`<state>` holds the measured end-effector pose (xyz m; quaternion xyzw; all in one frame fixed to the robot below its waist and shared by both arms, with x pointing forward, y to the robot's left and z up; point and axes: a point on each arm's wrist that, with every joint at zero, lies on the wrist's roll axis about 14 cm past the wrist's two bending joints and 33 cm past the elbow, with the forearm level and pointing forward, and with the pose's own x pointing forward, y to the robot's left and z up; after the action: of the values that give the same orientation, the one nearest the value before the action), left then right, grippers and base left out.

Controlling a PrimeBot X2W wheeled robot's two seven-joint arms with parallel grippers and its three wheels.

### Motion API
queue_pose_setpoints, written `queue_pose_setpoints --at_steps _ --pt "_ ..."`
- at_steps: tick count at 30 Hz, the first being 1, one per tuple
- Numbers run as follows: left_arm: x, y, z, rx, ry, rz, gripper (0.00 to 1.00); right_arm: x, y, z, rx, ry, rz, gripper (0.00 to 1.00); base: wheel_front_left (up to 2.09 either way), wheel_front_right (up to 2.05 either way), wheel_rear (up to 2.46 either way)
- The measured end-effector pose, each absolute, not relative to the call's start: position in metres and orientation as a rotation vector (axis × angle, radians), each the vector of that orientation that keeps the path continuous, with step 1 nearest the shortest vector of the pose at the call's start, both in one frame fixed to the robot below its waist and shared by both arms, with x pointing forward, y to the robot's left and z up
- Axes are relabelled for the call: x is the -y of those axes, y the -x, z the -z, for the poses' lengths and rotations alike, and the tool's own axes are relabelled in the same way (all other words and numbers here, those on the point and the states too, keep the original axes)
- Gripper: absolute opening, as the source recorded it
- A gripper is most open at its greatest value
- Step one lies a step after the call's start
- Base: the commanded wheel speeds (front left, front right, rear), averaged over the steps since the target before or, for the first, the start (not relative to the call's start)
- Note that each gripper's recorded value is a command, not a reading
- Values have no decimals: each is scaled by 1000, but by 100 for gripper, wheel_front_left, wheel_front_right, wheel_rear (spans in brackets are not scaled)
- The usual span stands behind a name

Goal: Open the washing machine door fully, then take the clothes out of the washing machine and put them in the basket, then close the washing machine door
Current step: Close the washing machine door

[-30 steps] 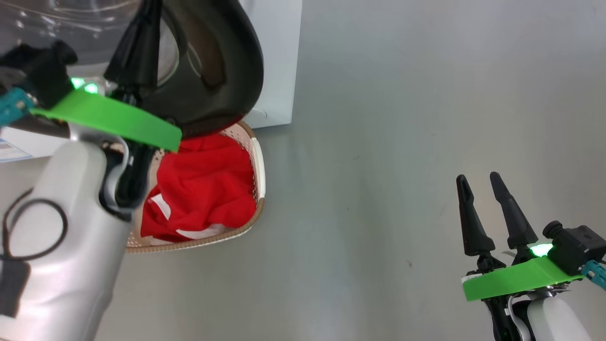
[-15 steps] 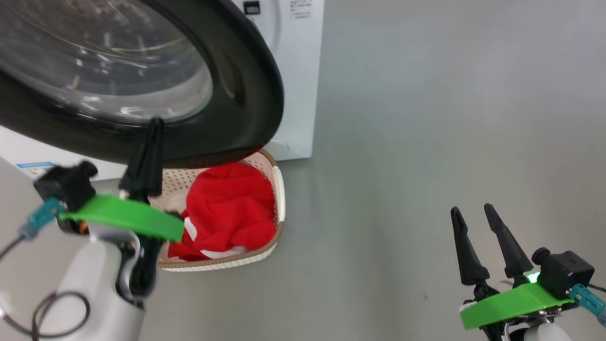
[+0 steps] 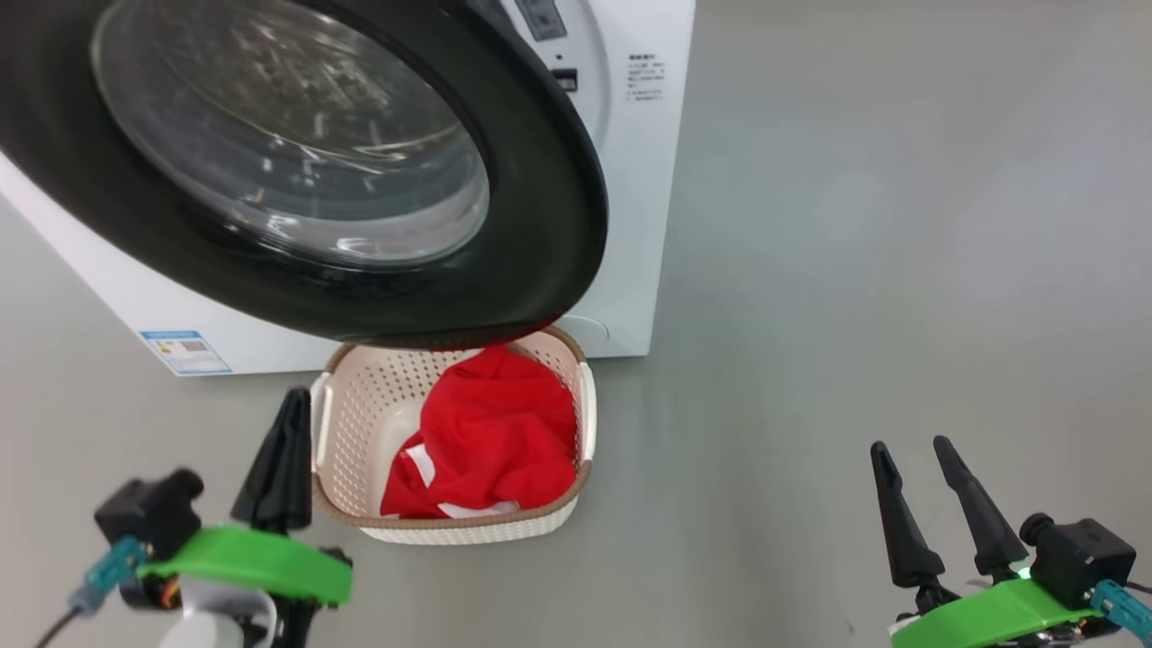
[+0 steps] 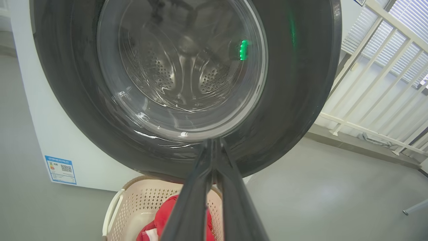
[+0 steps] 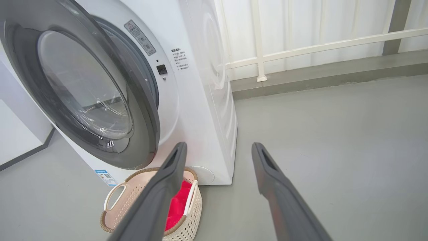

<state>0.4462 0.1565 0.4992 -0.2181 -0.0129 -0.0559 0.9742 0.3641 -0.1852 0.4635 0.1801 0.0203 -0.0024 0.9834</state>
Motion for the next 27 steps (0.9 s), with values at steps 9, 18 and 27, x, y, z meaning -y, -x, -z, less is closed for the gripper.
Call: queue_pose_setpoints --at_steps 9,18,27 --pt "-187 -403 -488 16 342 31 87 183 -350 -465 -40 -360 -6 100 0 0 0" --pt "-195 -376 -481 1 246 8 100 192 -335 -462 -46 -357 22 100 0 0 0" --pt "-216 -359 -475 -5 205 -61 100 204 -327 -461 -43 -354 62 100 0 0 0"
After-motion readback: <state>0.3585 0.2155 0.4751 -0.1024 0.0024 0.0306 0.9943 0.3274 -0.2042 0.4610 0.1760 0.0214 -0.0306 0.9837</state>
